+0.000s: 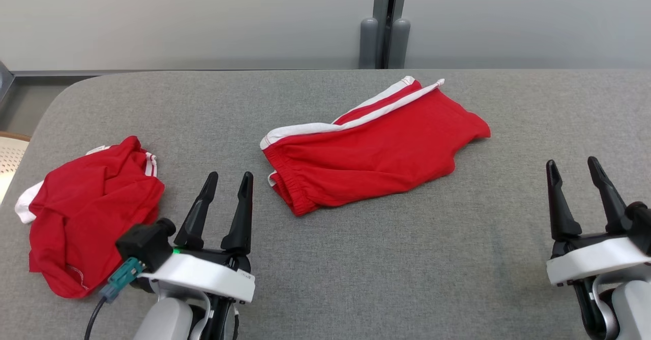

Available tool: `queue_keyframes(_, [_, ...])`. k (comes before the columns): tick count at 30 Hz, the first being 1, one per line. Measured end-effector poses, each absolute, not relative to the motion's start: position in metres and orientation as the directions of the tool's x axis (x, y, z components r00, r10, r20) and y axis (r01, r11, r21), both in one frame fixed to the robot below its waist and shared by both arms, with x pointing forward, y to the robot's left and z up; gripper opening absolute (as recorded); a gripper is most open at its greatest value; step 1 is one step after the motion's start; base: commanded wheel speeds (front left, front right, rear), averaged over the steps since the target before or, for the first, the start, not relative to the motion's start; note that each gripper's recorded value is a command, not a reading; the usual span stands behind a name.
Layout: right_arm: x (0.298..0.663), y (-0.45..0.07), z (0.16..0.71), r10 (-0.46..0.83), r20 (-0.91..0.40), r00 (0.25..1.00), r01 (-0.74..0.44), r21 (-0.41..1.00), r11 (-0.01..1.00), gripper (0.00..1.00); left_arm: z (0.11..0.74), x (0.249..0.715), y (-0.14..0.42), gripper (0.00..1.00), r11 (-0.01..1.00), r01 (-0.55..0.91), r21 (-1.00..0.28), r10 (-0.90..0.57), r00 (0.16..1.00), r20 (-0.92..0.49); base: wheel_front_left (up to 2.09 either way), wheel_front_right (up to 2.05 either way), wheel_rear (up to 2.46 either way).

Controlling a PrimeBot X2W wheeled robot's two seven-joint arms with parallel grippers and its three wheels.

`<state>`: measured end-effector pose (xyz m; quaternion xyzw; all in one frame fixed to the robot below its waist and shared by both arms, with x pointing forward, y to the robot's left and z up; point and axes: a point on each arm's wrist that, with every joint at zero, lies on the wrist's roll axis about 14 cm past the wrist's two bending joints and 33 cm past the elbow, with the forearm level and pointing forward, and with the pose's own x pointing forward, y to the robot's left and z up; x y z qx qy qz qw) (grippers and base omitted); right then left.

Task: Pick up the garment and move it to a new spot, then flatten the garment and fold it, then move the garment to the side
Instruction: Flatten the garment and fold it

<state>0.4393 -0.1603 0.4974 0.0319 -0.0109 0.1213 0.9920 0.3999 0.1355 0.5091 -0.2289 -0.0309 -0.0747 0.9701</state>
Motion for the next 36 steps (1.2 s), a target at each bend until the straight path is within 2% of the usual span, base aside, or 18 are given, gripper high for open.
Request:
queue_keyframes(8, [0.43, -0.158, 0.485, 0.232, 0.001, 0.973, -0.231, 0.073, 0.97, 1.0, 0.507, 0.389, 0.133, 1.0, 0.86, 0.154, -0.487, -0.124, 0.988, 0.094, 0.0, 0.0, 0.0])
queue_keyframes(17, [0.448, -0.142, 0.453, 0.236, -0.132, 0.963, -0.195, 0.264, 0.945, 1.0, 0.501, 0.388, 0.13, 1.0, 0.848, 0.143, -0.51, -0.124, 0.99, 0.072, 0.0, 0.0, 0.0])
queue_keyframes(18, [0.456, -0.136, 0.445, 0.247, -0.174, 0.953, -0.182, 0.322, 0.929, 1.0, 0.499, 0.389, 0.131, 1.0, 0.848, 0.135, -0.512, -0.119, 0.991, 0.063, 0.0, 0.0, 0.0])
queue_keyframes(25, [0.488, -0.117, 0.426, 0.286, -0.271, 0.919, -0.116, 0.507, 0.854, 1.0, 0.494, 0.39, 0.143, 1.0, 0.851, 0.089, -0.517, -0.079, 0.996, 0.042, 0.0, 0.0, 0.0])
queue_keyframes(28, [0.5, -0.103, 0.41, 0.327, -0.339, 0.882, -0.069, 0.594, 0.801, 1.0, 0.49, 0.389, 0.149, 1.0, 0.849, 0.061, -0.525, -0.056, 0.998, 0.027, 0.0, 0.0, 0.0])
queue_keyframes(36, [0.536, -0.078, 0.379, 0.389, -0.455, 0.801, -0.021, 0.628, 0.778, 1.0, 0.477, 0.382, 0.167, 1.0, 0.857, -0.031, -0.515, 0.018, 0.999, -0.031, 0.0, 0.0, 0.0])
